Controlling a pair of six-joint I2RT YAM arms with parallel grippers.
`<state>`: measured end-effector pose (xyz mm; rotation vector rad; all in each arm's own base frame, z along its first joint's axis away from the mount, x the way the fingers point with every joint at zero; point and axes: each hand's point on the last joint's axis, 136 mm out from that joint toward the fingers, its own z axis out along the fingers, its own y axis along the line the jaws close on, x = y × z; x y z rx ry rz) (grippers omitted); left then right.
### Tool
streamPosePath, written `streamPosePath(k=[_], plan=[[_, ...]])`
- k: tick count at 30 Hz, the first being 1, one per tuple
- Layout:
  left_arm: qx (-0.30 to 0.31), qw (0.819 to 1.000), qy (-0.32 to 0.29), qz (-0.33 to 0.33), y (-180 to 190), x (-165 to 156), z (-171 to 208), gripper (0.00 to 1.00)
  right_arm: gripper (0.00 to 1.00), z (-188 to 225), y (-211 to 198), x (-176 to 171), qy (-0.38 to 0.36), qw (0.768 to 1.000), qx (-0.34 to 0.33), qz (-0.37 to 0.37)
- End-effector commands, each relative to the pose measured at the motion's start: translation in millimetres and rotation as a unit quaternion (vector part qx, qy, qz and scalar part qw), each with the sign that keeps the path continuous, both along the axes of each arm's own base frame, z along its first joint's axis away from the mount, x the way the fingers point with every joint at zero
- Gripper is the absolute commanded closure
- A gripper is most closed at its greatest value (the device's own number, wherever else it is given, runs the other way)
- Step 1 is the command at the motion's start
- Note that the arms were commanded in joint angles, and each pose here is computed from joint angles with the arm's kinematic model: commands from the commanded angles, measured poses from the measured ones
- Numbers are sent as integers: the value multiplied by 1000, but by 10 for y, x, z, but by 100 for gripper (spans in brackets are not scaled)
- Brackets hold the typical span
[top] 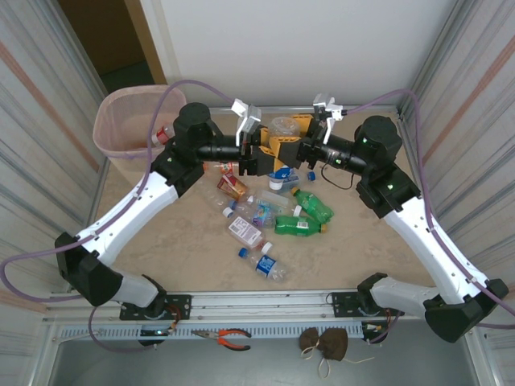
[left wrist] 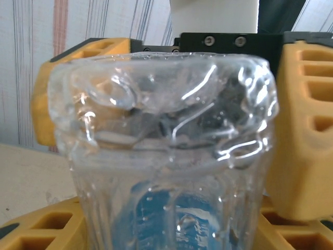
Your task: Put the plastic bottles in the bin
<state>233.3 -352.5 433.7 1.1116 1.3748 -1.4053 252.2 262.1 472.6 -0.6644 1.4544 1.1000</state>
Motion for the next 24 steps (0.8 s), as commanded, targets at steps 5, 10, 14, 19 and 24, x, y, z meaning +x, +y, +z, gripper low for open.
streamPosePath(k=[5,10,14,19,24], plan=[[-12,997,-40,66,187,85,266,46,11,302,-348,-91,-40,995,9,-87],[-23,988,-10,151,519,379,364,47,9,419,-664,-152,-56,987,13,-150],[-32,961,44,273,995,771,393,51,8,412,-856,-139,-51,982,14,-181],[-60,899,118,418,1801,1200,371,59,9,376,-973,-115,-37,980,19,-193],[-107,818,148,545,2532,1469,421,54,9,337,-1014,-86,-29,979,21,-200]])
